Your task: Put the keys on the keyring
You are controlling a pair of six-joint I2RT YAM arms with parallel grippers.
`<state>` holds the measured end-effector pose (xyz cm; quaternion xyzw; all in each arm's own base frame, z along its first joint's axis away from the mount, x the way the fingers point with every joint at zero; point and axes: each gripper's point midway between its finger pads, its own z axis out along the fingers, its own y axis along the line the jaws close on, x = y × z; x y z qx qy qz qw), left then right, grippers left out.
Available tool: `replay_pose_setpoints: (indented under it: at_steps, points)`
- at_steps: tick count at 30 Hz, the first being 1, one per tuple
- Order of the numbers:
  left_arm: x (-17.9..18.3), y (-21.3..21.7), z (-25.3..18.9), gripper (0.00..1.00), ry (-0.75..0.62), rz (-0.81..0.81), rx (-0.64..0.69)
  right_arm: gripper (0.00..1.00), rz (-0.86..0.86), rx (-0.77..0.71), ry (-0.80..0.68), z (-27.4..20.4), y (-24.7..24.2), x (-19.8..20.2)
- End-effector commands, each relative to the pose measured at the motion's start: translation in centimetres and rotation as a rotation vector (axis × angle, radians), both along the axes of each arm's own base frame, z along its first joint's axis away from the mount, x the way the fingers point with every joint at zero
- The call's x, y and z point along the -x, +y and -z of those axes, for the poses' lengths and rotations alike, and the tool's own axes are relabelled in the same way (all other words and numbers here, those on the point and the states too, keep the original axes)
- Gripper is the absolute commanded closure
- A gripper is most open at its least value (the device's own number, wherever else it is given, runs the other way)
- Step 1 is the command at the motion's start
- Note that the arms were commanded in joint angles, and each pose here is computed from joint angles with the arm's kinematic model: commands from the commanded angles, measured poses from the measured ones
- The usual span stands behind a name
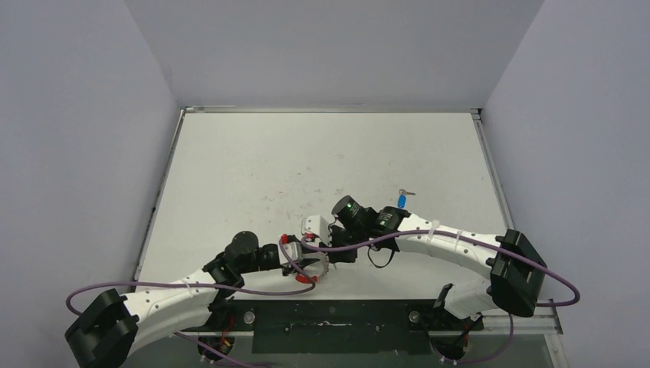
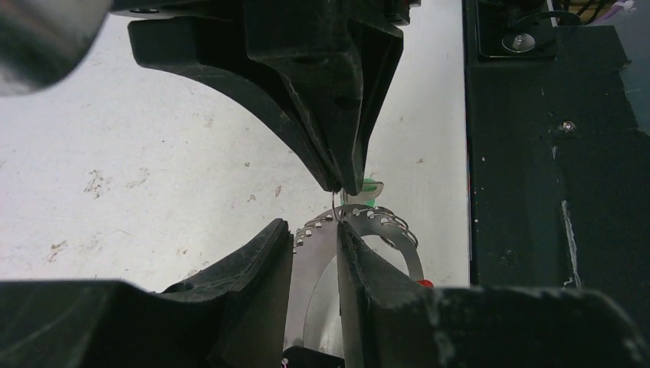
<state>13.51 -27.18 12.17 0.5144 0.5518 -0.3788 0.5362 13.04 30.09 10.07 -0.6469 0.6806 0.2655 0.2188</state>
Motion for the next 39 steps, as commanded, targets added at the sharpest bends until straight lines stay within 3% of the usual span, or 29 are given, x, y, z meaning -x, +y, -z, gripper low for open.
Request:
replay_pose_setpoints:
  at_steps: [1, 15, 22, 25, 30, 31, 36, 39]
  points:
    - [0.1, -1.0, -2.2, 0.74, -0.030, 0.040, 0.054, 1.00, 0.016, -0.037, -0.024, -2.0, 1.4, -0.5]
    - [0.2, -2.3, -1.6, 0.75, 0.007, 0.060, 0.086, 1.00, 0.009, -0.081, -0.020, -2.5, 2.6, -0.1]
    - [0.3, -2.4, -0.9, 0.85, 0.017, 0.064, 0.068, 1.00, 0.010, -0.091, -0.032, -2.9, 2.6, -0.2]
    - [0.3, -2.3, -0.7, 1.00, 0.013, 0.068, 0.063, 1.00, 0.011, -0.094, -0.034, -2.9, 2.6, -0.2]
    - [0.4, -2.3, -0.8, 1.00, 0.010, 0.068, 0.067, 1.00, 0.026, -0.101, -0.055, -2.9, 2.6, -0.6]
    - [0.4, -2.2, -0.9, 1.00, 0.009, 0.066, 0.069, 0.95, 0.040, -0.106, -0.068, -2.9, 2.6, -0.8]
    - [0.0, -1.8, -1.2, 1.00, 0.000, 0.026, 0.087, 0.55, 0.091, -0.196, -0.127, -4.2, 2.5, -1.6]
    - [-0.4, -1.3, -1.8, 1.00, -0.009, -0.018, 0.122, 0.44, 0.105, -0.280, -0.166, -5.4, 2.1, -1.7]
